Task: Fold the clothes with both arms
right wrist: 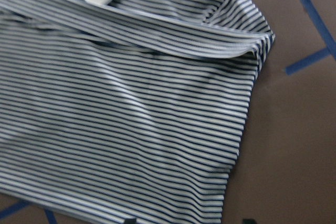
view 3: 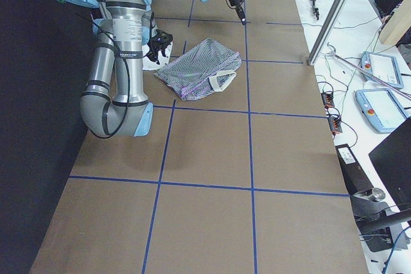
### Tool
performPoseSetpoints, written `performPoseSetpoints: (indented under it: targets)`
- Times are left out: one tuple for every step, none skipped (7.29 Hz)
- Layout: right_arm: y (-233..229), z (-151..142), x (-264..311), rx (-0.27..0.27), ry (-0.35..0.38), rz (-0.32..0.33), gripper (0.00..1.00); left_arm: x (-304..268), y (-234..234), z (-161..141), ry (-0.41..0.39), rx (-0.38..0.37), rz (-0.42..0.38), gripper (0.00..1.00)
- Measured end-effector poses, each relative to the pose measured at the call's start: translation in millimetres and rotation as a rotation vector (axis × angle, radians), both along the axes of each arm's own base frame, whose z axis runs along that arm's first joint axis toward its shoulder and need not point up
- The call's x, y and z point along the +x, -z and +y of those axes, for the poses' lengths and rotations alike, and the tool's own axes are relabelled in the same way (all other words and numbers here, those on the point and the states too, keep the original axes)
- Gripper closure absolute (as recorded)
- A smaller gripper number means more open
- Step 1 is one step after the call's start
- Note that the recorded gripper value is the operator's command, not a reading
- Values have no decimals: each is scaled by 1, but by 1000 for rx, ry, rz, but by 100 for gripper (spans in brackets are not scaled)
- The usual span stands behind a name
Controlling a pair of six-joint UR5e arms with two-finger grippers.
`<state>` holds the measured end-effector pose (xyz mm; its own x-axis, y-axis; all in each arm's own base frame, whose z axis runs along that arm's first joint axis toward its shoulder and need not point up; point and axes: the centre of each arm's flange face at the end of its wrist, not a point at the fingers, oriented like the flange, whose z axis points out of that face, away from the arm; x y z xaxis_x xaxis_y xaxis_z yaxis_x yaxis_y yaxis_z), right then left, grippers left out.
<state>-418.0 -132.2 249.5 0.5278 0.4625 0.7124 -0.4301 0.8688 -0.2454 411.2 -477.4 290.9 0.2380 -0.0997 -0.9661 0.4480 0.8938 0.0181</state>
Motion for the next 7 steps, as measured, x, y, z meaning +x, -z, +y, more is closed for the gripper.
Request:
performPoseSetpoints:
  targets:
    - [4, -39, 11, 25, -69, -1, 0, -5, 3, 32, -33, -43, 4, 60]
    - [10, -85, 20, 79, -101, 13, 0, 2, 9, 59, -56, -86, -32, 59]
    - [11, -138, 30, 116, -96, 45, 0, 17, 8, 82, -68, -115, -87, 58]
    - [4, -192, 49, 127, -67, 81, 0, 35, 3, 102, -74, -134, -143, 58]
    - [-5, -232, 70, 148, -33, 114, 0, 55, -3, 123, -79, -152, -194, 58]
    - [-12, -257, 83, 162, -18, 137, 0, 74, -10, 142, -87, -169, -239, 58]
    - [-14, -269, 87, 167, -14, 146, 0, 87, -20, 153, -94, -178, -278, 58]
